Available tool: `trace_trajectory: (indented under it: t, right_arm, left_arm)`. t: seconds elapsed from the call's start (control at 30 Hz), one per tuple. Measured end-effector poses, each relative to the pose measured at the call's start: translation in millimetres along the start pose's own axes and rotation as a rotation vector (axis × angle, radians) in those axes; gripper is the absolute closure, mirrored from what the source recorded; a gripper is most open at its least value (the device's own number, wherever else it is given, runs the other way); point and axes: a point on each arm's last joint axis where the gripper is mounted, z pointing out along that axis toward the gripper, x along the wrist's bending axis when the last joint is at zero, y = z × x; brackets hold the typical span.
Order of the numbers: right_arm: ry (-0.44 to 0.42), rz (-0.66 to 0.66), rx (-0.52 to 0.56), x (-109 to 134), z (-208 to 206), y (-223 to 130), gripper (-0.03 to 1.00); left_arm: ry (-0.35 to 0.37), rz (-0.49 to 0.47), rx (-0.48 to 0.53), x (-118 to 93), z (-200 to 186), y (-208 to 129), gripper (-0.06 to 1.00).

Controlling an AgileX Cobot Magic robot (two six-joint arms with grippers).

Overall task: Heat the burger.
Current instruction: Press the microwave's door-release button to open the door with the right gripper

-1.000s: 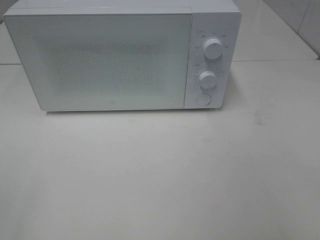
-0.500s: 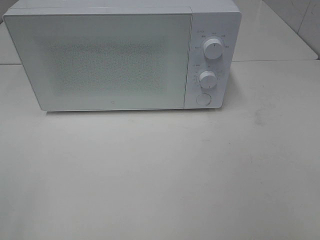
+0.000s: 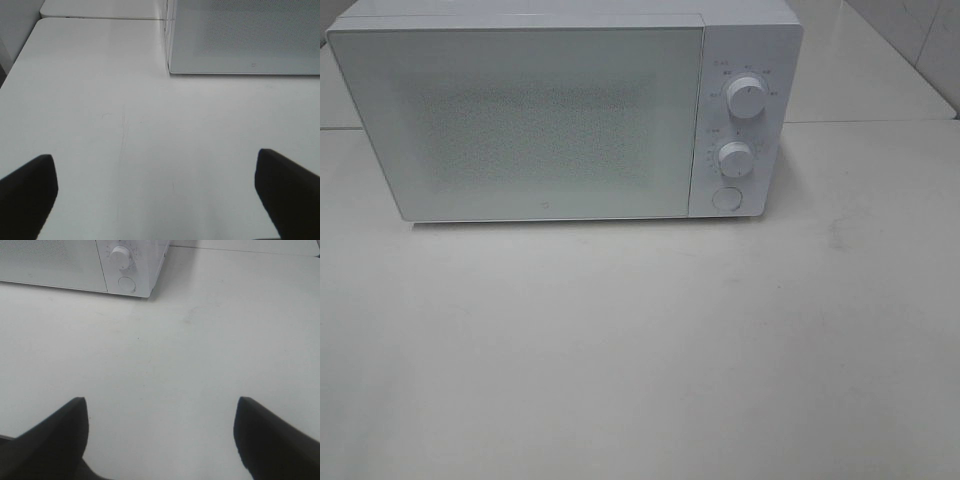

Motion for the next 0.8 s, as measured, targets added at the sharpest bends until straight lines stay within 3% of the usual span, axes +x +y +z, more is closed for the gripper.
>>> trace_trajectory:
  t: [0.27,0.8]
  right_arm:
    - [0.001,-0.002,-0.007,2,2,21,0.20]
    - [0.001,-0.008,0.013,8,54,66,0.20]
  left_arm:
    - [0.000,0.000,0.000,0,0,0,-0.05]
    - [0.000,0.000,0.000,0,0,0,-0.05]
